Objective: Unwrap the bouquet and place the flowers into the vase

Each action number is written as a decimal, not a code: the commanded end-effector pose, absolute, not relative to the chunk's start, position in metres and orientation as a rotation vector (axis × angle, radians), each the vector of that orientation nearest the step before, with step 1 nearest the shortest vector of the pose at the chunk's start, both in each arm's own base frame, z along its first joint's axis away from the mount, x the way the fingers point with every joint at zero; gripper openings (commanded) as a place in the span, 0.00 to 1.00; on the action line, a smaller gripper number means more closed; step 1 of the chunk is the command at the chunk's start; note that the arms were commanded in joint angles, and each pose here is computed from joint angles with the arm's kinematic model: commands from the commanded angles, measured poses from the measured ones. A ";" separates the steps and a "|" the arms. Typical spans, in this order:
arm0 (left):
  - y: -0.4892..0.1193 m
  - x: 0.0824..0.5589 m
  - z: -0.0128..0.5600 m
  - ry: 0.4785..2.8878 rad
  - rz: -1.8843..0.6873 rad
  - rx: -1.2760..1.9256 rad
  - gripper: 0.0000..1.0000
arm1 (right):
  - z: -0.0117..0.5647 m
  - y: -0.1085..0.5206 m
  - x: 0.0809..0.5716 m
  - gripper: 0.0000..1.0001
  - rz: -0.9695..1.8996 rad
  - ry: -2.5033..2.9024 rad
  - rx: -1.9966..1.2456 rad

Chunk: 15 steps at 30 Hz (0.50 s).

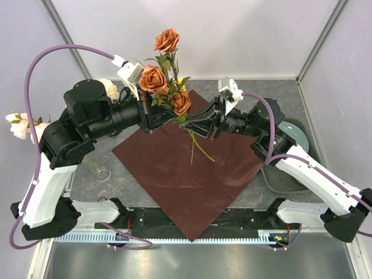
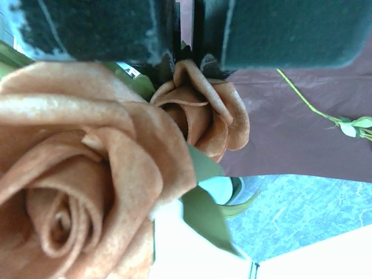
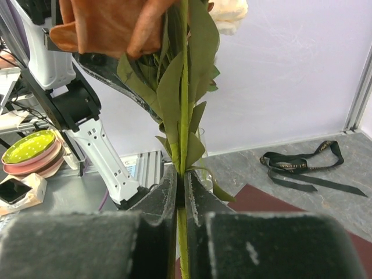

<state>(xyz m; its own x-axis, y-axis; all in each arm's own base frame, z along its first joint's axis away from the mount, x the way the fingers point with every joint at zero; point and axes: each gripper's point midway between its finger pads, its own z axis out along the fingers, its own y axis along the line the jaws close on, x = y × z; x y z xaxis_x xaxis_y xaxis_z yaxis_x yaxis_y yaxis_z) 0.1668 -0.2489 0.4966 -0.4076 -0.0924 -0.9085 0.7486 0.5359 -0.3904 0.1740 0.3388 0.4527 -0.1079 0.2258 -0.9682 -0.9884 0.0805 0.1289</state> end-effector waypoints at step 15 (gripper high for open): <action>-0.178 0.084 0.607 1.359 -1.120 0.603 0.02 | 0.475 0.248 0.221 0.98 0.948 1.324 -0.352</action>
<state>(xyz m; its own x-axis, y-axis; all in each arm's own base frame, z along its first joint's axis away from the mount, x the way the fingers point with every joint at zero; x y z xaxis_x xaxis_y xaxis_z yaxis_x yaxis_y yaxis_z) 0.1311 -0.2194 0.5711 -0.2609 -0.2377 -0.9356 0.8267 0.4454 -0.3437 0.2037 0.3042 0.4565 -0.1397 0.2896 -0.9469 -0.8967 0.3686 0.2450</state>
